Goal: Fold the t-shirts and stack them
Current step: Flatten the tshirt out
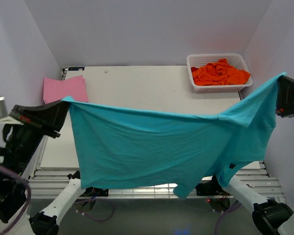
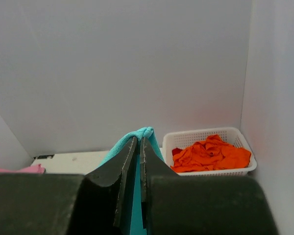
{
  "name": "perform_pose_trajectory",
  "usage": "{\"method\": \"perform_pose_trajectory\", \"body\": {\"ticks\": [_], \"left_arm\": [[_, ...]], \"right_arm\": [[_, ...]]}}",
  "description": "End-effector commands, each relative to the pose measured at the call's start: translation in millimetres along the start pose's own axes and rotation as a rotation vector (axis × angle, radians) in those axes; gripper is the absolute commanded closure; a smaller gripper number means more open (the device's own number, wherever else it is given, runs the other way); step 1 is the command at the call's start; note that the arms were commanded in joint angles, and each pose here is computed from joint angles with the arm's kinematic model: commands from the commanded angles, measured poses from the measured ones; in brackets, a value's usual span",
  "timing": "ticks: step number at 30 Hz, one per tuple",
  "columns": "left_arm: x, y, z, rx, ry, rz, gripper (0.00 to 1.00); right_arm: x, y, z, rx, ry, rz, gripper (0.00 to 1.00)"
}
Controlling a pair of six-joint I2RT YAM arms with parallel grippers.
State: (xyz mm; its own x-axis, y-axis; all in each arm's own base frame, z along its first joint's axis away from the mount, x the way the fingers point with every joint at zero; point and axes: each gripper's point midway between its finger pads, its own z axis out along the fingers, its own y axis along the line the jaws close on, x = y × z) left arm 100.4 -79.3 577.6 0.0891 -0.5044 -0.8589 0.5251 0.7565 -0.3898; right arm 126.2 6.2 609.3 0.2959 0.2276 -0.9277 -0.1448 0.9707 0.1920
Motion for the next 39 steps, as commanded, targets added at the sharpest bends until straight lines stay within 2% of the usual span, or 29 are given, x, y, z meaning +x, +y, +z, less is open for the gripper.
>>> {"method": "perform_pose_trajectory", "body": {"ticks": [1, 2, 3, 4, 5, 6, 7, 9, 13, 14, 16, 17, 19, 20, 22, 23, 24, 25, 27, 32, 35, 37, 39], "left_arm": [[90, 73, 49, -0.205, 0.188, -0.078, 1.00], [117, 87, 52, -0.241, 0.249, -0.098, 1.00], [129, 102, 62, -0.278, 0.245, -0.105, 1.00], [172, 131, 64, -0.357, 0.318, -0.120, 1.00], [184, 145, 72, -0.388, 0.308, -0.121, 1.00], [204, 172, 75, -0.491, 0.322, -0.110, 1.00], [240, 197, 71, -0.562, 0.385, -0.108, 1.00], [268, 223, 80, -0.620, 0.402, -0.098, 1.00], [347, 292, 86, -0.828, 0.527, -0.045, 1.00], [352, 301, 93, -0.844, 0.511, -0.032, 1.00], [361, 321, 100, -0.891, 0.504, 0.015, 1.00], [372, 334, 107, -0.913, 0.506, 0.035, 1.00], [367, 345, 125, -0.931, 0.476, 0.065, 1.00], [371, 358, 130, -0.968, 0.469, 0.091, 1.00], [357, 362, 151, -0.965, 0.430, 0.124, 0.83], [357, 367, 159, -0.969, 0.418, 0.143, 0.54], [348, 366, 170, -0.959, 0.390, 0.152, 0.33], [343, 368, 175, -0.965, 0.380, 0.165, 0.25], [338, 374, 180, -0.986, 0.381, 0.215, 0.19], [313, 371, 198, -0.981, 0.333, 0.256, 0.19], [317, 353, 203, -0.912, 0.345, 0.203, 0.19], [325, 326, 205, -0.856, 0.345, 0.172, 0.22], [354, 298, 198, -0.800, 0.397, 0.161, 0.24]], "right_arm": [[33, 2, 43, 0.024, 0.042, -0.018, 0.90], [44, 1, 51, 0.034, 0.061, -0.023, 0.91], [58, 0, 61, 0.043, 0.085, -0.034, 0.91], [72, -1, 71, 0.051, 0.112, -0.043, 0.91], [103, 0, 89, 0.056, 0.166, -0.055, 0.91], [120, 0, 99, 0.058, 0.193, -0.057, 0.91], [138, 1, 108, 0.057, 0.220, -0.060, 0.91], [196, 3, 135, 0.052, 0.307, -0.070, 0.91], [287, 4, 175, 0.053, 0.453, -0.081, 0.92], [320, 4, 187, 0.057, 0.514, -0.093, 0.92], [344, 4, 205, 0.063, 0.526, -0.100, 0.92], [377, 1, 217, 0.071, 0.581, -0.122, 0.92], [387, 3, 240, 0.075, 0.587, -0.128, 0.89], [417, 1, 249, 0.065, 0.642, -0.148, 0.71], [419, 4, 268, 0.055, 0.632, -0.164, 0.56], [436, -1, 274, 0.062, 0.656, -0.196, 0.55], [439, -2, 278, 0.062, 0.653, -0.205, 0.54], [440, -2, 282, 0.060, 0.646, -0.212, 0.51], [440, -4, 288, 0.056, 0.644, -0.221, 0.48], [437, 9, 267, -0.023, 0.658, -0.176, 0.48], [470, 11, 240, -0.048, 0.784, -0.147, 0.49], [495, 12, 217, -0.044, 0.894, -0.144, 0.50], [517, 10, 195, -0.042, 0.964, -0.149, 0.51]]}}
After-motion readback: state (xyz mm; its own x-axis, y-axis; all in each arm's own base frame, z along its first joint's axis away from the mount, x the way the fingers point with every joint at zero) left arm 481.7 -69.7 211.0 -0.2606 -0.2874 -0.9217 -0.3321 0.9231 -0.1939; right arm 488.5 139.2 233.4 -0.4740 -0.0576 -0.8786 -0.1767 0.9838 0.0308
